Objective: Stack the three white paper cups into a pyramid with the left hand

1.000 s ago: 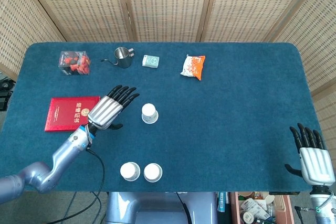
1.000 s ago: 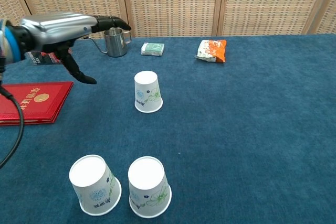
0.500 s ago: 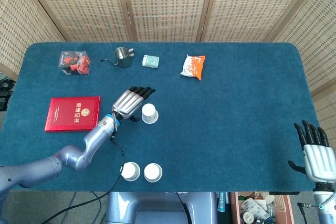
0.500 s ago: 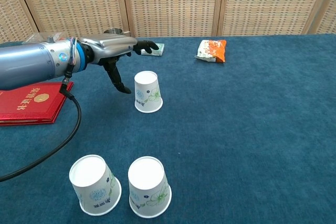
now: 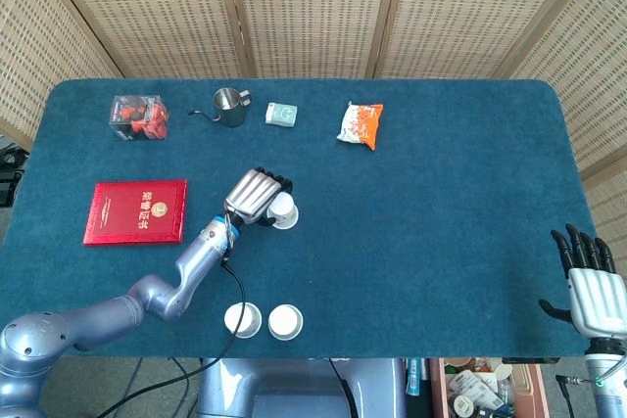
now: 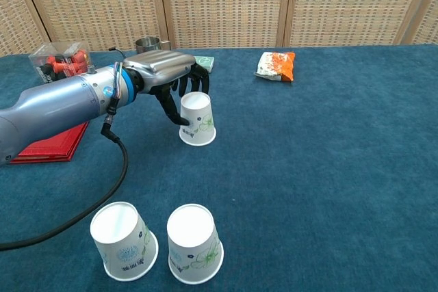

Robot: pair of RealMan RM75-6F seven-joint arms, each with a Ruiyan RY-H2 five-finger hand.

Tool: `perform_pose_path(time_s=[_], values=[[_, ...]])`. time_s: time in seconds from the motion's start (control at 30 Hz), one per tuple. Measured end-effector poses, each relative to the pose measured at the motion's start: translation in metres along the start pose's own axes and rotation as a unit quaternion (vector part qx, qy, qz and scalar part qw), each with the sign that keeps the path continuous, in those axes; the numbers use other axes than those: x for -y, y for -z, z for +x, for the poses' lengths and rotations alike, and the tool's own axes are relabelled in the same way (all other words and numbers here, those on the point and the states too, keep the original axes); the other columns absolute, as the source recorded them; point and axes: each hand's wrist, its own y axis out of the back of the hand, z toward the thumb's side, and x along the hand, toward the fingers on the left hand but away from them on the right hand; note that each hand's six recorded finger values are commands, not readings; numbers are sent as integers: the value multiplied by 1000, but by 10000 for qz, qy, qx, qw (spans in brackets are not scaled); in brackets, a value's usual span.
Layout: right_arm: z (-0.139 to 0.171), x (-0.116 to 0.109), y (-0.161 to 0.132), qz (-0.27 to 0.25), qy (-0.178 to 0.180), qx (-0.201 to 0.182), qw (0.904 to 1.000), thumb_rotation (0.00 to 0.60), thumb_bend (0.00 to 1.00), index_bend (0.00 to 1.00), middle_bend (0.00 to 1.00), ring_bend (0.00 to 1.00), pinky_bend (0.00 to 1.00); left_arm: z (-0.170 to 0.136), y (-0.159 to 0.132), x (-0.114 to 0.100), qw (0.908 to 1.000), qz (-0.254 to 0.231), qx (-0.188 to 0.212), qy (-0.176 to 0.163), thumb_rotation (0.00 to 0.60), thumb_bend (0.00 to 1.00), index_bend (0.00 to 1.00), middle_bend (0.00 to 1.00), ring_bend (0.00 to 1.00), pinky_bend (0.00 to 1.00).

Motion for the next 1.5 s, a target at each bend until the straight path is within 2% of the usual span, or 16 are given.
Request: perform_pose_path(time_s=[0.13, 0.37, 0.67, 0.87, 1.03, 1.2, 1.5], values=[[-1, 1, 1, -2, -15, 22, 10000, 600, 0, 0, 0, 0, 0, 1, -4, 1, 10000, -34, 44, 0, 600, 183, 460, 522, 499, 419], [-1, 0, 2, -11, -13, 33, 10000, 600, 0, 0, 0, 0, 0, 0, -2, -5, 9997, -191, -8, -121, 600, 183, 464, 526, 502, 420], [-2, 4, 1, 45, -52, 40, 10000, 600, 0, 0, 0, 0, 0, -15, 2, -40, 9977, -507, 166, -428, 600, 184, 464, 527, 502, 420], [-2, 6, -1, 65, -57, 25, 10000, 600, 0, 0, 0, 0, 0, -47, 9, -67, 9972, -398, 455, -451, 600, 183, 464, 526, 502, 419], [-2, 4, -1, 73, -30, 47, 10000, 600, 0, 0, 0, 0, 0, -94, 15, -81, 9953, -319, 866, -298, 600, 183, 464, 527, 502, 420], [-1, 3, 0, 66, -6, 77, 9999, 600, 0, 0, 0, 0, 0, -136, 12, -81, 9906, -426, 1298, -84, 600, 183, 464, 527, 502, 419], [0, 3, 1, 62, 6, 93, 9999, 600, 0, 0, 0, 0, 0, -178, -12, -74, 9802, -434, 1923, 191, 600, 183, 464, 526, 502, 420]])
